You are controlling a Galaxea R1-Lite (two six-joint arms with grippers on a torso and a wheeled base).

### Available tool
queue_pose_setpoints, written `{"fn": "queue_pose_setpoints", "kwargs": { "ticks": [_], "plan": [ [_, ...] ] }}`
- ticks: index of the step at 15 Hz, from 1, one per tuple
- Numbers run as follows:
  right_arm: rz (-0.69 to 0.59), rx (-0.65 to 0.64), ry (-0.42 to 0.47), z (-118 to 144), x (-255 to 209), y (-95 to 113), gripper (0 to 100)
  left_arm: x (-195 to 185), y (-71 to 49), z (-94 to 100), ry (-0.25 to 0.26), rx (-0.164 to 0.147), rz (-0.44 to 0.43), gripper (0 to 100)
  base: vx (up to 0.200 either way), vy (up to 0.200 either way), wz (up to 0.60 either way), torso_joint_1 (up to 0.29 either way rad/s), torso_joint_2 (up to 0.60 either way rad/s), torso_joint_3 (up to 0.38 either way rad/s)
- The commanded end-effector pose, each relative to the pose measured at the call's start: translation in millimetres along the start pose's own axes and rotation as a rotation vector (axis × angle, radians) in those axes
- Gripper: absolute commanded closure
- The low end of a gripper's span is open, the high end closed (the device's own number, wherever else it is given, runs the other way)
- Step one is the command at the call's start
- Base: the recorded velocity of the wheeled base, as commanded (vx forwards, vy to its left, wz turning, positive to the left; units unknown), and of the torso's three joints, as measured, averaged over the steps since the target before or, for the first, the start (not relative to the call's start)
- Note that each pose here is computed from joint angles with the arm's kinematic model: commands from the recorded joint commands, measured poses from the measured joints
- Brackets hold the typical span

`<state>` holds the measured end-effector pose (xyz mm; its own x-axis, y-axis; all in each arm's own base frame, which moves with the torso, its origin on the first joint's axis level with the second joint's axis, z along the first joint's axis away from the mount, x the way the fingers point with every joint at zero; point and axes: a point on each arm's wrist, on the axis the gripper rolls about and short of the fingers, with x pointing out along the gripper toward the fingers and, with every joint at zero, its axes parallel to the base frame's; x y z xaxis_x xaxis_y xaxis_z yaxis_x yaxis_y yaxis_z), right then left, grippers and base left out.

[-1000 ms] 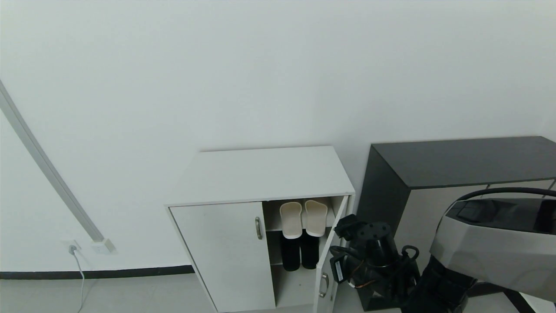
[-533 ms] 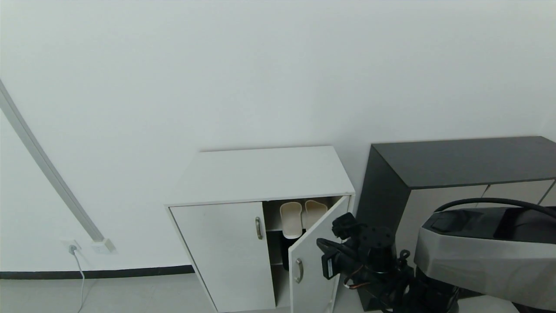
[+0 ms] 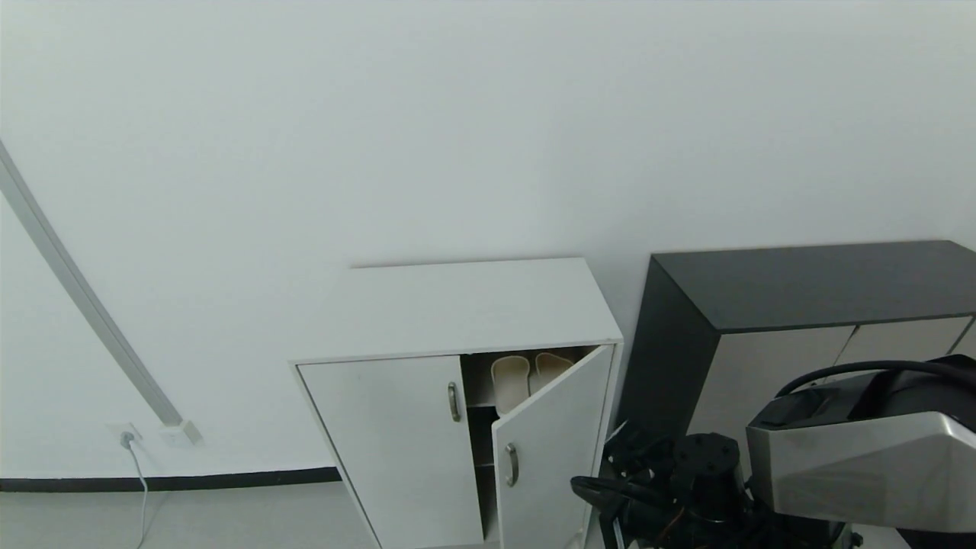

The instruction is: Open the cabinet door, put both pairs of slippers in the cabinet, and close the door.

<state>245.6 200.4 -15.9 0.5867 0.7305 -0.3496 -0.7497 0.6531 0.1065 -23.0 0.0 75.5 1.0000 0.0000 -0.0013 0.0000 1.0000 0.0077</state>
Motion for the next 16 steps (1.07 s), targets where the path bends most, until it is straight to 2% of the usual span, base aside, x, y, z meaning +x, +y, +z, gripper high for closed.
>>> {"fn": "queue_pose_setpoints", "kwargs": {
  "ticks": [1, 5, 11, 16],
  "plan": [
    [0.000, 0.001, 0.013, -3.1, -1.0, -0.1, 100, 0.1, 0.0, -0.1, 0.002, 0.000, 0.000, 100, 0.200, 0.000, 0.00, -0.017, -0.01, 0.017],
    [0.003, -0.003, 0.026, -5.3, -3.9, 0.1, 100, 0.1, 0.0, -0.1, 0.002, 0.000, 0.002, 100, 0.200, 0.000, 0.00, 0.006, 0.00, 0.004],
    [0.040, -0.034, 0.039, -7.3, -6.1, 3.1, 100, 0.1, 0.0, -0.1, 0.002, 0.000, 0.002, 100, 0.000, 0.000, 0.00, 0.000, 0.00, 0.000],
    [0.027, -0.033, -0.011, 0.9, 3.9, -0.9, 100, 0.1, 0.0, -0.1, 0.002, -0.002, 0.002, 100, 0.000, 0.000, 0.00, 0.000, 0.00, 0.000]
  ]
}}
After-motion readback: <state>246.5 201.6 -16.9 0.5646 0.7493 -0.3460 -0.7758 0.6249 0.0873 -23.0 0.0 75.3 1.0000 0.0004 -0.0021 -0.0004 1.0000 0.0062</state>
